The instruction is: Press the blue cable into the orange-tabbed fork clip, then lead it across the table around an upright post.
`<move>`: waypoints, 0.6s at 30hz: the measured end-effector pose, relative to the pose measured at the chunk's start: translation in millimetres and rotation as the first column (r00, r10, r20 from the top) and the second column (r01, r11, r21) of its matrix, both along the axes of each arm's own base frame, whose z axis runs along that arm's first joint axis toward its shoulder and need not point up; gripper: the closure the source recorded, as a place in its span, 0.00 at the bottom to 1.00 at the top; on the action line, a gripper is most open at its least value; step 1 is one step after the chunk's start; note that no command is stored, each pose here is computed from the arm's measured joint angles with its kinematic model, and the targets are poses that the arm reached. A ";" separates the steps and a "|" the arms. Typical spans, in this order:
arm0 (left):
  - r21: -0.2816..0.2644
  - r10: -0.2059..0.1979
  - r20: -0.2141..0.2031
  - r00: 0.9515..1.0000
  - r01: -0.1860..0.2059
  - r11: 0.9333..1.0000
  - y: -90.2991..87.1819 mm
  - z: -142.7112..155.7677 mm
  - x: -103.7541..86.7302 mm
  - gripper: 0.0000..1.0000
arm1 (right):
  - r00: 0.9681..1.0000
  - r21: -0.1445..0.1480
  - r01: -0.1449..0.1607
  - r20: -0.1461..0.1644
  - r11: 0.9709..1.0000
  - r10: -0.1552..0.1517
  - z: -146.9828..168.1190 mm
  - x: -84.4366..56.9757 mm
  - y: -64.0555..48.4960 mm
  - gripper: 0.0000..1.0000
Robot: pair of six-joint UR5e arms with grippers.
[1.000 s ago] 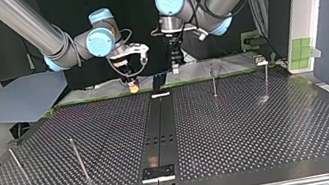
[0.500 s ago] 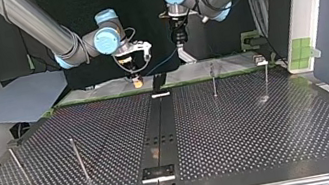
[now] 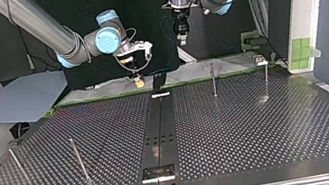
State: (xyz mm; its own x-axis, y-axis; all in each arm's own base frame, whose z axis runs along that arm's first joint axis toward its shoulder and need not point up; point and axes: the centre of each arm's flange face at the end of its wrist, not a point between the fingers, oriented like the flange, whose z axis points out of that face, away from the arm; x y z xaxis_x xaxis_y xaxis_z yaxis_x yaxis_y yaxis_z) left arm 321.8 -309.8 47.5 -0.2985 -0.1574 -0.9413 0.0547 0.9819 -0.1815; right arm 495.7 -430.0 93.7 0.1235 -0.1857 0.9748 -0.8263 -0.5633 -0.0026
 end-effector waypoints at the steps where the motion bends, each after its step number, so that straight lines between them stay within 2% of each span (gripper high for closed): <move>1: -0.004 0.006 0.003 1.000 -0.006 1.000 0.5 0.2 0.7 0.00 | 1.000 0.000 -0.002 0.001 1.000 0.002 -0.9 0.5 0.2 1.00; 10: -0.045 0.077 0.009 0.997 -0.077 0.996 12.4 1.5 12.0 0.00 | 1.000 0.000 -0.023 0.008 1.000 0.023 -6.0 5.9 4.7 1.00; 18: -0.020 0.099 0.022 0.995 -0.099 0.995 31.5 4.4 40.6 0.00 | 0.999 0.014 -0.035 -0.002 0.999 0.035 -18.4 9.8 11.3 1.00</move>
State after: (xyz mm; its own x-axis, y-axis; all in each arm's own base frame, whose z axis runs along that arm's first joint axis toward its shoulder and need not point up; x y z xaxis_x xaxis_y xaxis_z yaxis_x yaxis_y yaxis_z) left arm 362.4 -278.2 51.9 -0.2593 -0.2024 -0.9443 -0.0381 0.9792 -0.1994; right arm 505.5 -418.7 75.3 0.1329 -0.1949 0.9718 -0.8058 -0.5921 -0.0085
